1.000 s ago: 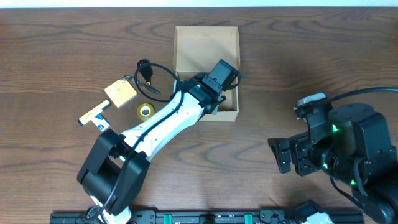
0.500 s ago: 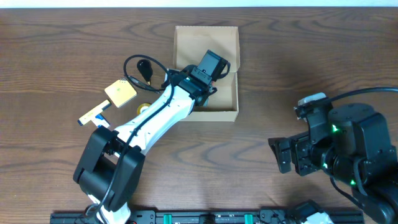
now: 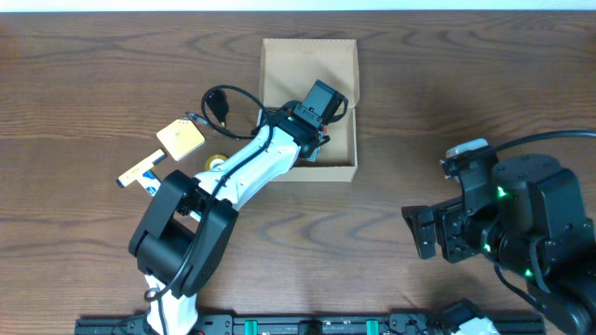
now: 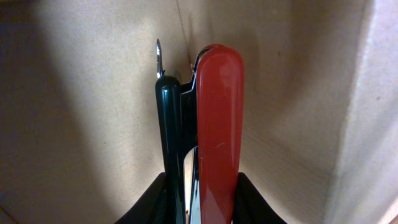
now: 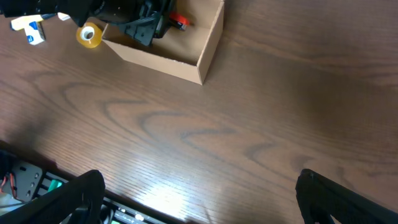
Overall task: Pack container
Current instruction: 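Lift the stapler with the left gripper and carry it over the box, then release the stapler into the box and withdraw the left gripper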
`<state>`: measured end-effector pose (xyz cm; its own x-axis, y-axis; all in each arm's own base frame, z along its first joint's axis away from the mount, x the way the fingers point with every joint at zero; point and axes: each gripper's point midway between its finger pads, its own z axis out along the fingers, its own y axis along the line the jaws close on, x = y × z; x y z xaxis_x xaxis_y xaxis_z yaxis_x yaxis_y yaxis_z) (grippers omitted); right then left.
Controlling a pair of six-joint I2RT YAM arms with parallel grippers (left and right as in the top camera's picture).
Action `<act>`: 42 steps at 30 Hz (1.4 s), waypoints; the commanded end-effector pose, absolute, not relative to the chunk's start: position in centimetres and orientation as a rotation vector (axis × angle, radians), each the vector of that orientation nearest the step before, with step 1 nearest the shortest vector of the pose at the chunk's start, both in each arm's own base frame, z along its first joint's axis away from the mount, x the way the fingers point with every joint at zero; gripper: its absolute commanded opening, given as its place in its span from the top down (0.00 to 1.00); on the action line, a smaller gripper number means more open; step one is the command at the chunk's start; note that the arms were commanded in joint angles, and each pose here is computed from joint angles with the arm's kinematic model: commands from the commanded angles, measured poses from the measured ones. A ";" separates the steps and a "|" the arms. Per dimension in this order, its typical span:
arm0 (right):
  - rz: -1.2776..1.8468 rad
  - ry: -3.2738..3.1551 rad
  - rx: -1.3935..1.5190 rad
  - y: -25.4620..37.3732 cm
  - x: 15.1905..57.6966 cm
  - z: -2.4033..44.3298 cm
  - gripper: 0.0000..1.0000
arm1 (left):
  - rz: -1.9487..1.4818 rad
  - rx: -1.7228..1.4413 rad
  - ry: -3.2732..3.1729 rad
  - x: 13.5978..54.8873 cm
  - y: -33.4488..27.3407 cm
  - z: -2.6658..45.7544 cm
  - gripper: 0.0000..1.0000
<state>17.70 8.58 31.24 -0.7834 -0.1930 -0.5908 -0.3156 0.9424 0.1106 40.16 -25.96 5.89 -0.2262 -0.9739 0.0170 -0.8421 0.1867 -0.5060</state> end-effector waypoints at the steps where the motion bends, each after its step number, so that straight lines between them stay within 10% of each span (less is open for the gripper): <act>1: 0.251 2.477 -0.356 8.2 17.8 31.6 0.01 | -0.629 -1.729 2.135 40.7 -26.1 6.6 0.74; 9: 0.250 2.477 -0.356 8.2 17.8 31.6 0.01 | -0.630 -1.729 2.134 40.7 -26.1 6.7 0.45; 42: 0.250 2.477 -0.356 8.2 17.8 31.7 0.01 | -0.605 -1.089 2.329 45.5 -26.0 16.5 0.50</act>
<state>17.70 8.58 31.24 -0.7834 -0.1930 -0.5908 -0.3156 0.9424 0.1106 44.90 -25.96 14.27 -0.4853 -0.8586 -0.1650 -0.6561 0.4824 -0.5803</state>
